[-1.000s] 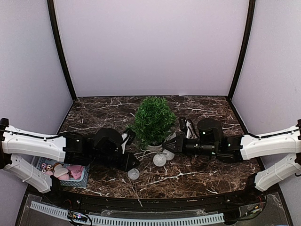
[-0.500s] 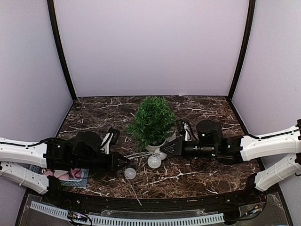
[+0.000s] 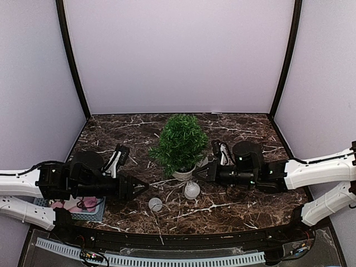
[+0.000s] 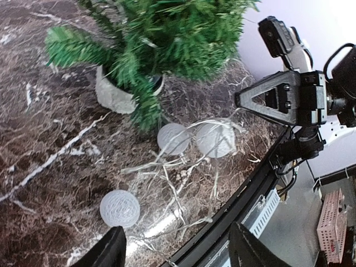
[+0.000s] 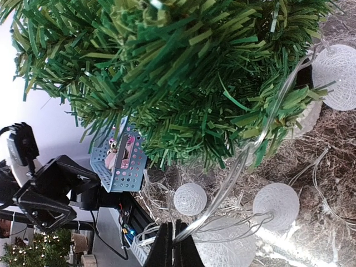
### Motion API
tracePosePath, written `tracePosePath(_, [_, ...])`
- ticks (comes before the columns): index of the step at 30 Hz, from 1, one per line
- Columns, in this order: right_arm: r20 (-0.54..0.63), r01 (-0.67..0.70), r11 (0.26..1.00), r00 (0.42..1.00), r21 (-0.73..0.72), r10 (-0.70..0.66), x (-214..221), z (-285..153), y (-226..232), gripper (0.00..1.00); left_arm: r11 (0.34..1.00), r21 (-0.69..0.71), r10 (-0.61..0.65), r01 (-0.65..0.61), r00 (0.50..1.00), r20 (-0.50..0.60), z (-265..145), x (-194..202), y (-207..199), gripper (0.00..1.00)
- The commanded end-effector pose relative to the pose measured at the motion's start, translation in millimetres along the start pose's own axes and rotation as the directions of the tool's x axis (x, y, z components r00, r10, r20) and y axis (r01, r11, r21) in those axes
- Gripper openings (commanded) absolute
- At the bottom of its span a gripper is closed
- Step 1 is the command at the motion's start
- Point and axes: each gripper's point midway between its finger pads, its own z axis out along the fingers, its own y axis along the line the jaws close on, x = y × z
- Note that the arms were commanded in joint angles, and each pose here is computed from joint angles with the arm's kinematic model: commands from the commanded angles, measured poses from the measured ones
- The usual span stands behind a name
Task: Decorate the small christmas tree
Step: Wrap the side of the string light in the gap of the branches.
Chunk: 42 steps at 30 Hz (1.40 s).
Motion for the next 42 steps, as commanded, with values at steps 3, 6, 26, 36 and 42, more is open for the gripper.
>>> tracePosePath(3, [0.008,0.020,1.000,1.000,-0.015,-0.020,-3.6,2.8,5.2,0.00,0.967,0.081,0.243,-0.241,0.970,-0.016,25.4,-34.9,-59.5,0.62])
tracePosePath(6, [0.010,0.020,1.000,1.000,-0.015,-0.020,-4.0,3.5,5.4,0.00,0.953,0.069,0.299,-0.296,0.953,-0.043,52.9,-42.7,-74.1,0.57])
tracePosePath(26, [0.007,0.024,0.999,1.000,-0.032,-0.024,-3.3,1.4,8.0,0.00,0.962,0.032,0.272,-0.271,0.945,-0.184,138.6,-17.3,-75.5,0.33])
tracePosePath(36, [0.009,0.028,0.999,1.000,-0.028,-0.028,-3.1,-0.8,7.2,0.00,0.967,0.037,0.256,-0.254,0.946,-0.199,142.5,-9.3,-72.2,0.09])
tracePosePath(42, [0.010,0.027,1.000,1.000,0.002,-0.027,-2.3,-0.6,-0.2,0.00,0.967,0.053,0.253,-0.247,0.952,-0.174,133.4,-14.2,-76.8,0.01])
